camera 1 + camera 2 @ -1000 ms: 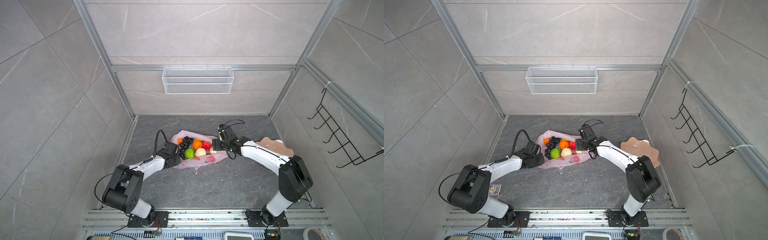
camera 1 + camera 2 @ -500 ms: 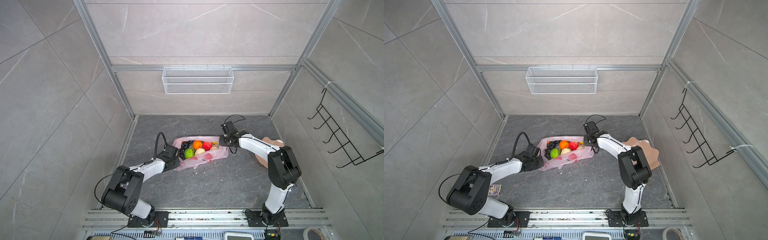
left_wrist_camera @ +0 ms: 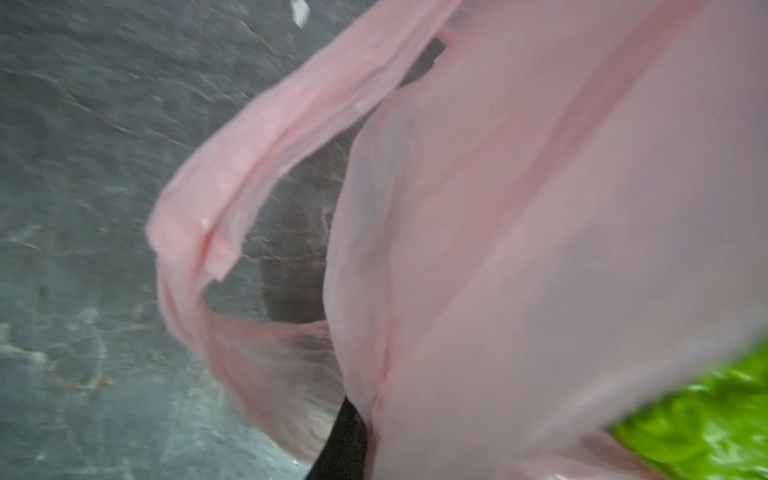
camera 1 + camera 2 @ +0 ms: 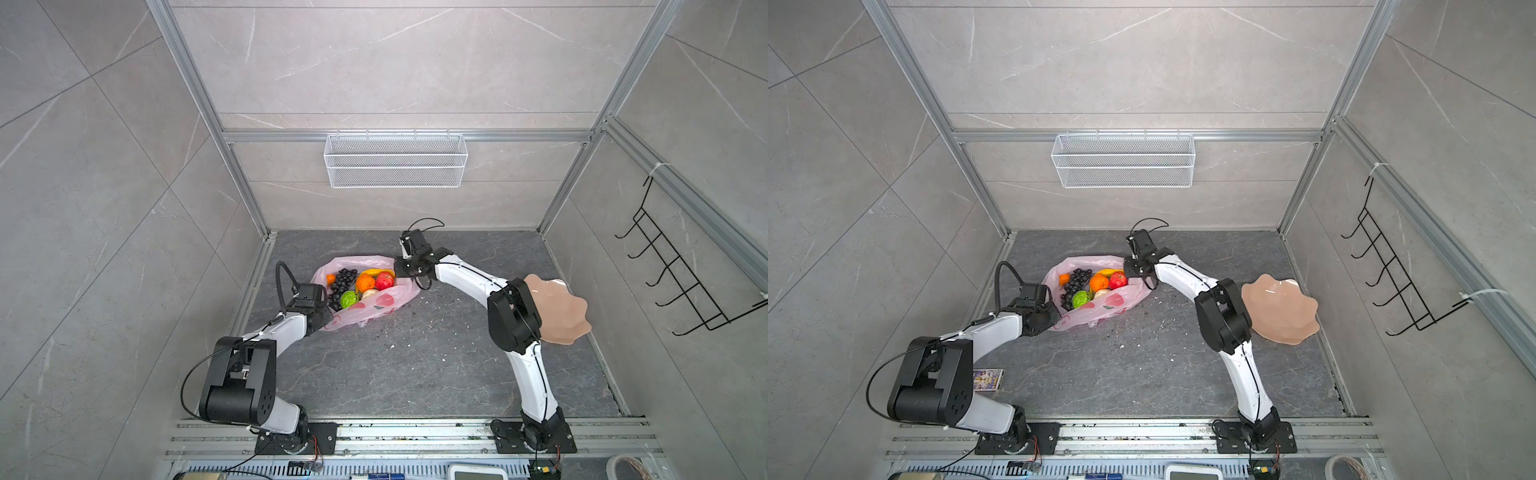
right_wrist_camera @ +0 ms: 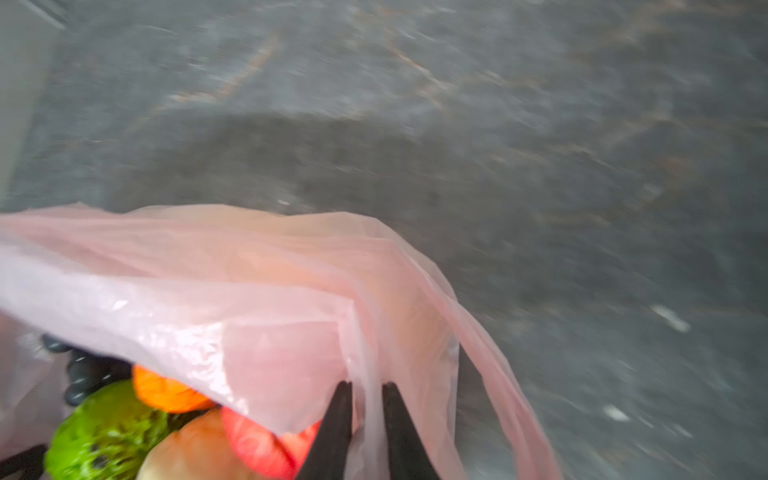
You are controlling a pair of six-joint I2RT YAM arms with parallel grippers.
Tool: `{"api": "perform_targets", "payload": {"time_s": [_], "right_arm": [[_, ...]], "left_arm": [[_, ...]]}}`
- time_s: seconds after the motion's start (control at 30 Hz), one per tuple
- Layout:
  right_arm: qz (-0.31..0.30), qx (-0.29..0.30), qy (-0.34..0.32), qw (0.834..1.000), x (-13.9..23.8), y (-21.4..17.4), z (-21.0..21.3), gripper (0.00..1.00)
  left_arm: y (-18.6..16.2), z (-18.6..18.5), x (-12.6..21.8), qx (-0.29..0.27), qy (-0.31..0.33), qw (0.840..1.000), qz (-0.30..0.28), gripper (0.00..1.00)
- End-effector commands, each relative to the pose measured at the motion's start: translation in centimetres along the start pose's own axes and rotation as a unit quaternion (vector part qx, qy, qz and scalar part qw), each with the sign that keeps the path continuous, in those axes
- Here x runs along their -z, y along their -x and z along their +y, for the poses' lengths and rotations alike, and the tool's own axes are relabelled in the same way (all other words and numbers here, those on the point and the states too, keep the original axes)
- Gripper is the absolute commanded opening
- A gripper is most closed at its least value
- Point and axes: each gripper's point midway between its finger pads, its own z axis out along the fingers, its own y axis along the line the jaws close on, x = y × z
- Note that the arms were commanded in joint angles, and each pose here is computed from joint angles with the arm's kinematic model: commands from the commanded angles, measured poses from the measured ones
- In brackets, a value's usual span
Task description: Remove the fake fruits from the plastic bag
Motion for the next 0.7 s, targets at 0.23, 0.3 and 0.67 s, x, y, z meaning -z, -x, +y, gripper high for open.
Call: {"api": "perform_targets", "payload": {"time_s": [0.23, 0.3, 0.67], "right_arm": [[0.019, 0.021, -0.035, 0.999, 0.6, -0.2, -0.8, 0.35], [0.020, 0.022, -0.033, 0.999, 0.8, -0.2, -0.8, 0.42], [0.013, 0.022, -0.039, 0.999, 4.8, 0.7, -0.6, 0.70]], "left_arm": [[-3.3, -4.1, 0.8, -0.051, -0.099, 0.994, 0.017, 0.13], [-3.9, -3.7, 0.7, -0.055, -0.095, 0.994, 0.023, 0.13], [-3.0, -4.3, 0.8, -0.076, -0.098, 0.992, 0.011, 0.15]]}}
